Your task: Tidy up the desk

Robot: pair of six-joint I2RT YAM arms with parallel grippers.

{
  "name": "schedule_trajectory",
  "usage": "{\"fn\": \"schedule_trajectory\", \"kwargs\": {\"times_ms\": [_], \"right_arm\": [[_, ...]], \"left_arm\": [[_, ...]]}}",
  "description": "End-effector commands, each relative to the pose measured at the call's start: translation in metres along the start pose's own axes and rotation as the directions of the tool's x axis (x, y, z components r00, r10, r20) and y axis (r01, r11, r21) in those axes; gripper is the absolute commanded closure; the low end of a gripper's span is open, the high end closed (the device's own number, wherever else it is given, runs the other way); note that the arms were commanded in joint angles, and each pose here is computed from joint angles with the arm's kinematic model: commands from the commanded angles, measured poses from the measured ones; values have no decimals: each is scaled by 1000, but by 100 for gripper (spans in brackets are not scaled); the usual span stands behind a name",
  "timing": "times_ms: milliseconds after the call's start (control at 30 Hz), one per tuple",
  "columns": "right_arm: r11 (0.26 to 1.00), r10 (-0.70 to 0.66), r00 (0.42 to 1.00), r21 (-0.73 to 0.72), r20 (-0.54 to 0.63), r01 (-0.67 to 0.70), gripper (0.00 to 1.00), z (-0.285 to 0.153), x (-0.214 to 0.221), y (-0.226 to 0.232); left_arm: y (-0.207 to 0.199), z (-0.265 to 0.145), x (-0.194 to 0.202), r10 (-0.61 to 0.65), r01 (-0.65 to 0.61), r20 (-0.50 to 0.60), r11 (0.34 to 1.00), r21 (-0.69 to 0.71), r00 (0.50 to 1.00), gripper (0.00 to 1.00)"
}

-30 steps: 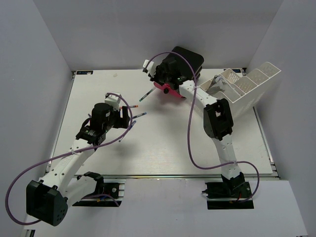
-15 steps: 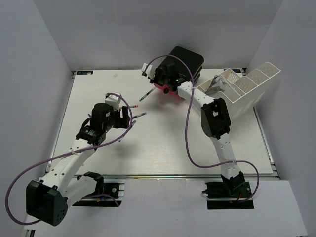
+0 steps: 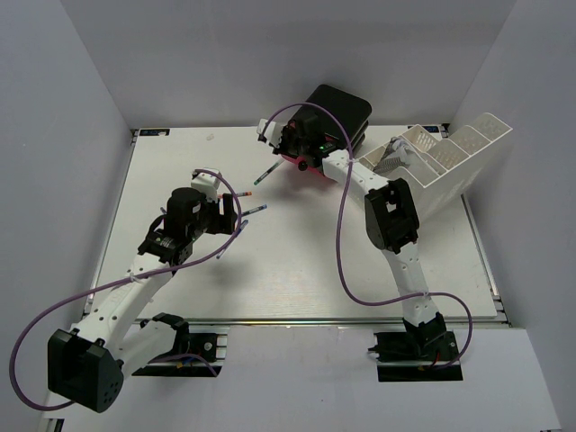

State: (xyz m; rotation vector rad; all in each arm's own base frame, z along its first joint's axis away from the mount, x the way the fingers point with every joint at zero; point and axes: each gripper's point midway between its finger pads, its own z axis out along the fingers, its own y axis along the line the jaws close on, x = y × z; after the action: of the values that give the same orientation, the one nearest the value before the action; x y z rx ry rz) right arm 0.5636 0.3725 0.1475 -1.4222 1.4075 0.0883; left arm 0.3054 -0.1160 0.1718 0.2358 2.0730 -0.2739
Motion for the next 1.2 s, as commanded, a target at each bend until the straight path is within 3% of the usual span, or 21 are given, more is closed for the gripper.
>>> {"fn": "schedule_trajectory", "kwargs": {"times_ms": [0, 600, 1167], "right_arm": [[998, -42, 999, 56, 31, 41, 100, -1, -17, -20], [998, -51, 998, 34, -23, 52, 100, -11, -5, -14], [991, -52, 997, 118, -50, 57, 100, -29, -11, -36]], "left_arm": [[-4, -8, -22, -1, 0, 60, 1000, 17, 998, 17], [-3, -9, -24, -3, 2, 66, 1000, 12, 998, 17], [-2, -9, -24, -3, 2, 70, 1000, 5, 998, 17]]}}
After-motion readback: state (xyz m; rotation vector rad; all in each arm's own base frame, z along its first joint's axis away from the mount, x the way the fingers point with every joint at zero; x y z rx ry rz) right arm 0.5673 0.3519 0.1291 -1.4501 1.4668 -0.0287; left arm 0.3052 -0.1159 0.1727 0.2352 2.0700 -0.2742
